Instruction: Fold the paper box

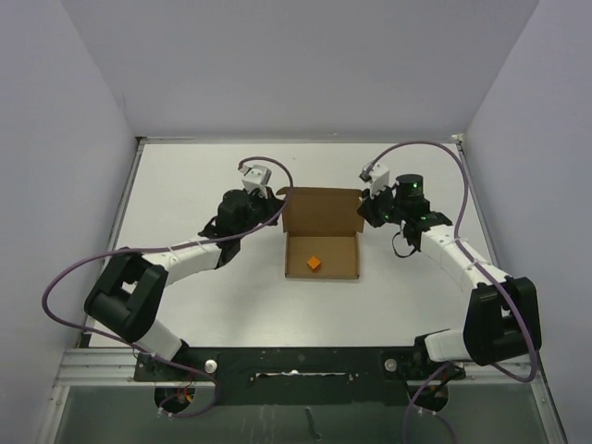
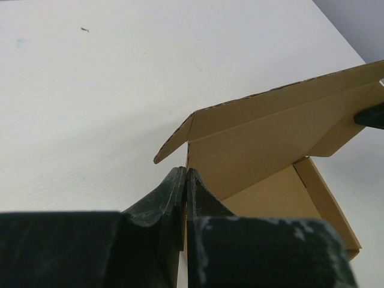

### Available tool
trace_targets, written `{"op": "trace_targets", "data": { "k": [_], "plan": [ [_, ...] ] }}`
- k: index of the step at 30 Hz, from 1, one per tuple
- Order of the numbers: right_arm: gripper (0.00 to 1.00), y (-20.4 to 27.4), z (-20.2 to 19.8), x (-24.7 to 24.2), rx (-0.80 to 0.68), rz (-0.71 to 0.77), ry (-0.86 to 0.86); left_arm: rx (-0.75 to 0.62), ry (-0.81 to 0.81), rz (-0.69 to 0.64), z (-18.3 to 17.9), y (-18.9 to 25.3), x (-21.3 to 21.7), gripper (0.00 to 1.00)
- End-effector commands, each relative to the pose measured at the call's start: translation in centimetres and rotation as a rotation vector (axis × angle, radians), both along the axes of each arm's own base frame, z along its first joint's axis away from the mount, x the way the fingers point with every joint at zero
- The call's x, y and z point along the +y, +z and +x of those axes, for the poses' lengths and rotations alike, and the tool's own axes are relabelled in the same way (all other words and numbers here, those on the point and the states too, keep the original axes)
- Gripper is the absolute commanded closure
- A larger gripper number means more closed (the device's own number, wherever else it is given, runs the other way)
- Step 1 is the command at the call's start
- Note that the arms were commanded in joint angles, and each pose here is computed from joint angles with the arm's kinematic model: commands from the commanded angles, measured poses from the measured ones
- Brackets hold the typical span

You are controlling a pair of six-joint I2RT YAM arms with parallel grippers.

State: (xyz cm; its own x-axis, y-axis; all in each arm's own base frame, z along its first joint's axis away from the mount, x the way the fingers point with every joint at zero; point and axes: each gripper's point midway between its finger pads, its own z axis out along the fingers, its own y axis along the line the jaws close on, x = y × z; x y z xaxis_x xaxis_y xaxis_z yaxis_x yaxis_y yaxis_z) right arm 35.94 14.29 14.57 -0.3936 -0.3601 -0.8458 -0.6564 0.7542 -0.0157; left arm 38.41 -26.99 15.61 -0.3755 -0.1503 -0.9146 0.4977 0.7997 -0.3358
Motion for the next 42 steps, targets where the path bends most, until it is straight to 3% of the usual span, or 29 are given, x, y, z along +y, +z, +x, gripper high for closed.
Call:
{"op": "trace_targets", "data": {
  "k": [1,15,32,42],
  "plan": [
    [1.0,3.4,4.2,0.6,-0.194,0.001,-0.048,-0.211,0.059,-0.069,1.5,6.2,-1.0,1.0],
    [1.0,2.9,5.9,1.5,-0.36,-0.021,-0.217,-0.34,0.172,0.017,1.4,5.9,-2.5,1.0],
    [1.0,-1.2,3.0,2.8,-0.153,0.125,-0.265,-0.286,0.299,0.015,-0.6,2.5,-4.1,1.0],
    [1.0,-1.9,0.3,3.8,-0.139,0.046,-0.203,-0.272,0.296,0.033,-2.7,1.0,-4.7,1.0]
  ]
}}
